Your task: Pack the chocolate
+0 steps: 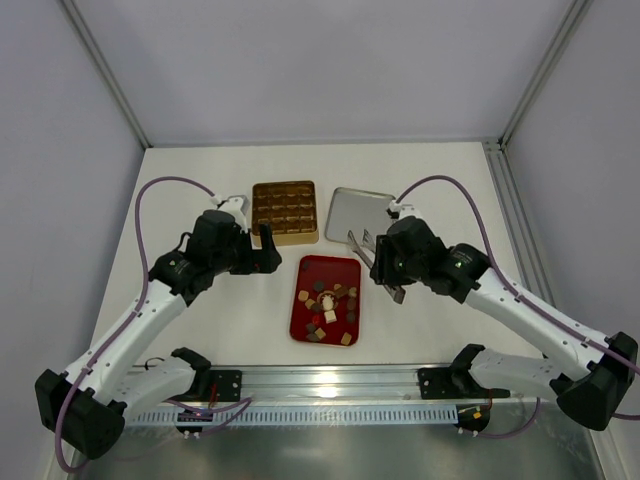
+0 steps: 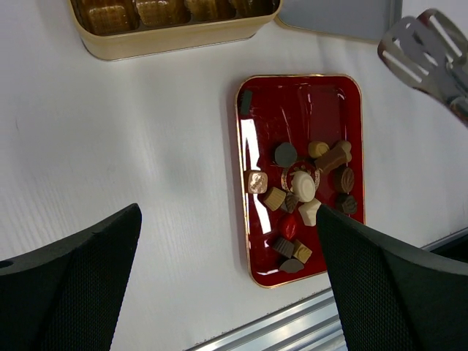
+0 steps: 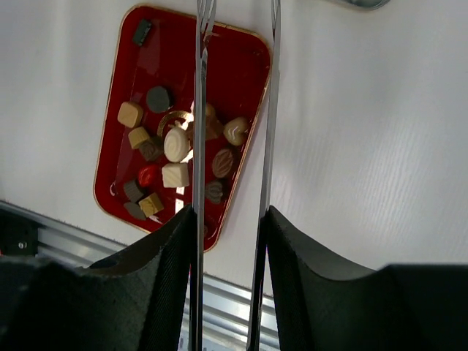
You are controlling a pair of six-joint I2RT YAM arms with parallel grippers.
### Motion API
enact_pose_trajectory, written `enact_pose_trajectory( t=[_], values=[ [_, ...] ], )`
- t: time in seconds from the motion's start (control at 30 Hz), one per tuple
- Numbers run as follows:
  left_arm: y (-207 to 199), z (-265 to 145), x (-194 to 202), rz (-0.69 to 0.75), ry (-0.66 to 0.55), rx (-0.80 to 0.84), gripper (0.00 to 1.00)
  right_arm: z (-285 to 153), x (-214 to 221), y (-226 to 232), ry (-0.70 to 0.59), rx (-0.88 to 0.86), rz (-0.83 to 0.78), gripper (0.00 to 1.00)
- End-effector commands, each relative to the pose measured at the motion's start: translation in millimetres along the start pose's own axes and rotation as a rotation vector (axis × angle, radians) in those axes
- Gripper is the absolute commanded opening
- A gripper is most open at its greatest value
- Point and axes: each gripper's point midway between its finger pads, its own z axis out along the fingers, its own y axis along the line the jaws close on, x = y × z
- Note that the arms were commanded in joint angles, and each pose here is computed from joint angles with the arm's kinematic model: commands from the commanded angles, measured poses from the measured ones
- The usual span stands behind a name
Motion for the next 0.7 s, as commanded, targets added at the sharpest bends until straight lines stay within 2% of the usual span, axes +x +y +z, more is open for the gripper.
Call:
enact_pose_trajectory(
  t=[0.0, 0.3, 0.67],
  values=[
    [2.2, -0.9, -6.9, -0.008, -0.030, -0.013, 1.00, -16.6, 7.8, 25.5, 0.013, -0.062, -0.002, 0.45],
    [3.1, 0.1, -5.7, -0.008, -0.024, -0.018, 1.00, -17.0, 50.6, 53.0, 0.127, -0.094, -0.100, 0.45],
    [4.0, 0.5, -5.9, -0.006, -0.023, -0.023, 1.00, -19.0, 67.9, 51.1, 0.177, -0.074, -0.140, 0.45]
  ],
)
